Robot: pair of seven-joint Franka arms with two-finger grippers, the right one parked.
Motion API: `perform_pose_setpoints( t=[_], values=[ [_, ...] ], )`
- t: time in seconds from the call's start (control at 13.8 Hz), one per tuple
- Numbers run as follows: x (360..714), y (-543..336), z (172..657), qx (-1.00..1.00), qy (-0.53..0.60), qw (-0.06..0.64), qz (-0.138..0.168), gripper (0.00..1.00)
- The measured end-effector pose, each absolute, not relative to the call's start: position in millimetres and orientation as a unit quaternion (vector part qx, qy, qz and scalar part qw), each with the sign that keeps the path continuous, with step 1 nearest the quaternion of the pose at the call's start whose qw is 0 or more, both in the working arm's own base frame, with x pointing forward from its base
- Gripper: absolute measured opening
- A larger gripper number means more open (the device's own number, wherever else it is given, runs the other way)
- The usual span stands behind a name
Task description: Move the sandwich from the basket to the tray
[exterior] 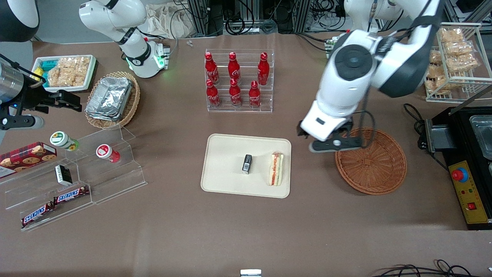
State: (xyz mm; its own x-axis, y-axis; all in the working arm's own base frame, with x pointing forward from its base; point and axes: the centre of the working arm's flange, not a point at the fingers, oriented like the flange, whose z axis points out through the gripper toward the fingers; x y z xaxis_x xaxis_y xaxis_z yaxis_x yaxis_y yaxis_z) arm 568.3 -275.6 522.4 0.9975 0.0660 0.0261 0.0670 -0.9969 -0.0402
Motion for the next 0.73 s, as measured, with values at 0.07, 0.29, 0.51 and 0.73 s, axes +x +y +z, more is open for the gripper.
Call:
perform_pose_setpoints(
  t=[0.07,0.29,0.51,0.73],
  values=[
    [568,-259,527,-0.999,-0.037,0.024,-0.008,1.0],
    [555,-238,543,-0.998,-0.048,0.038,0.006,1.0],
    [544,-213,559,-0.997,-0.065,0.05,0.012,1.0],
    [528,-164,565,-0.997,-0.049,0.056,0.02,1.0]
  ],
)
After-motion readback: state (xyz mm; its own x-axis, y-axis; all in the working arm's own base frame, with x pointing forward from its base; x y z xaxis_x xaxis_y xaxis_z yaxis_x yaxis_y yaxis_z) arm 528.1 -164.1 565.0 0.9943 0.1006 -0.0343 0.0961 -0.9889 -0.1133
